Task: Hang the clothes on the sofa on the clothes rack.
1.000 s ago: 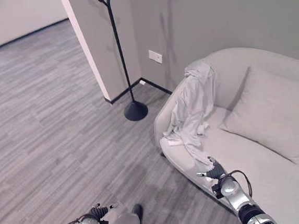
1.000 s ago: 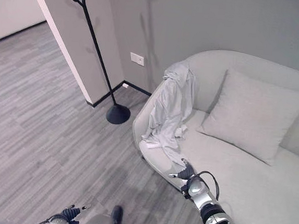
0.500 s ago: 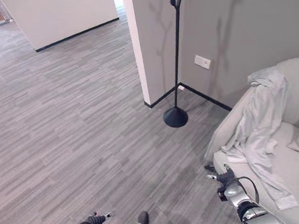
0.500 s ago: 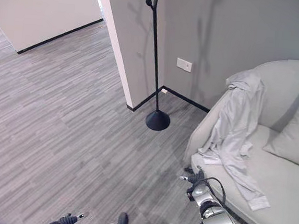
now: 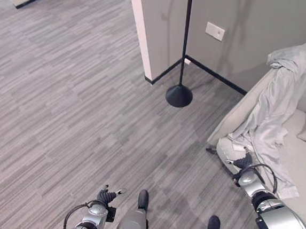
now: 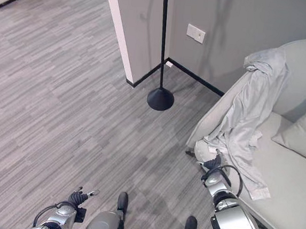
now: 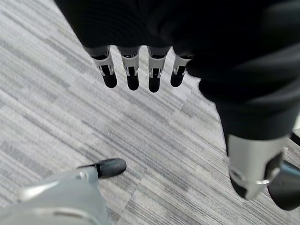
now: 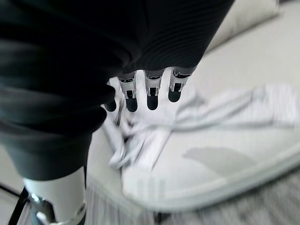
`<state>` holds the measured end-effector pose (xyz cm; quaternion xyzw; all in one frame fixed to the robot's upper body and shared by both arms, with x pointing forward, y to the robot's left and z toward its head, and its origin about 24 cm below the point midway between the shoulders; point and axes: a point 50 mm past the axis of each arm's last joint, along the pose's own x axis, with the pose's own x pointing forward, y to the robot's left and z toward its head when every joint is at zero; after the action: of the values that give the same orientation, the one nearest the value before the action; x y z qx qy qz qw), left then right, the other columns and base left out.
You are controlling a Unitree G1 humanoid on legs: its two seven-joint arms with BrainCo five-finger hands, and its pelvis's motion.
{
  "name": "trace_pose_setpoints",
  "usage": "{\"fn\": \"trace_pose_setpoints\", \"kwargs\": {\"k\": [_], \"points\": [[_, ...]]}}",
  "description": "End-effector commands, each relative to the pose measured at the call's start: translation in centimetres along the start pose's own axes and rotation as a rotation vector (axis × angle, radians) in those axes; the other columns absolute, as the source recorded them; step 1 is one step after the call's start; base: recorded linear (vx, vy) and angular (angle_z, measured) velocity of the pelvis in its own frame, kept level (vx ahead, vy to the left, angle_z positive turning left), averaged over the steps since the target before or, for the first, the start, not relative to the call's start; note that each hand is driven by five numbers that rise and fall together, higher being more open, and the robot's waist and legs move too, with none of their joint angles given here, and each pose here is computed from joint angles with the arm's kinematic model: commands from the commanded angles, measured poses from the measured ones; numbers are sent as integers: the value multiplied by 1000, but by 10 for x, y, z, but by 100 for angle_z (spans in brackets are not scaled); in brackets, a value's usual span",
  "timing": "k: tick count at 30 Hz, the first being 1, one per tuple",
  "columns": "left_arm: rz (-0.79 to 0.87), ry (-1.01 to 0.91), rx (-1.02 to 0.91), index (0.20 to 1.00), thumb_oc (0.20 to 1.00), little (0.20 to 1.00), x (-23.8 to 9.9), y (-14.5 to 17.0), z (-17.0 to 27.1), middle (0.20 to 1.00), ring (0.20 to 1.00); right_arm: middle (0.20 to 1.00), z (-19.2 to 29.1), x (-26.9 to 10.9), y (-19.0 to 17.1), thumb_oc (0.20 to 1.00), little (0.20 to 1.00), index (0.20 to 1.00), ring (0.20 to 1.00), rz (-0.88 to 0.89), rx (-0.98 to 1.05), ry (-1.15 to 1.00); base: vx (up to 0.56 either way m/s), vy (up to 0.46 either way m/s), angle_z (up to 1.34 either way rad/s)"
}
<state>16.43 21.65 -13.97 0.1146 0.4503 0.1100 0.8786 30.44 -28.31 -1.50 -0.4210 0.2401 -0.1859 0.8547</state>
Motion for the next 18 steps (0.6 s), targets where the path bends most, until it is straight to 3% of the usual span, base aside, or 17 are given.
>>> {"fn": "trace_pose_setpoints", "kwargs": {"k": [1, 6, 9, 18], "points": [[-5, -7, -22, 1000, 1000, 1000, 2, -8, 9, 1000, 1000, 1000, 62, 25, -67, 1000, 1000, 1000, 1000, -262, 141, -111, -45, 11, 3], [-21, -49, -17, 1000, 1000, 1000, 3, -10, 20, 1000, 1000, 1000, 95, 35, -157, 1000, 1000, 1000, 1000, -460, 281, -125, -93, 35, 21], [-37, -46, 3, 1000, 1000, 1000, 2, -13, 17, 1000, 1000, 1000, 94, 35, -188, 1000, 1000, 1000, 1000, -513, 374, -96, -18, 55, 21], [-33, 39, 55, 1000, 1000, 1000, 0, -9, -4, 1000, 1000, 1000, 82, 33, -176, 1000, 1000, 1000, 1000, -579, 420, -104, 60, 81, 4]]}}
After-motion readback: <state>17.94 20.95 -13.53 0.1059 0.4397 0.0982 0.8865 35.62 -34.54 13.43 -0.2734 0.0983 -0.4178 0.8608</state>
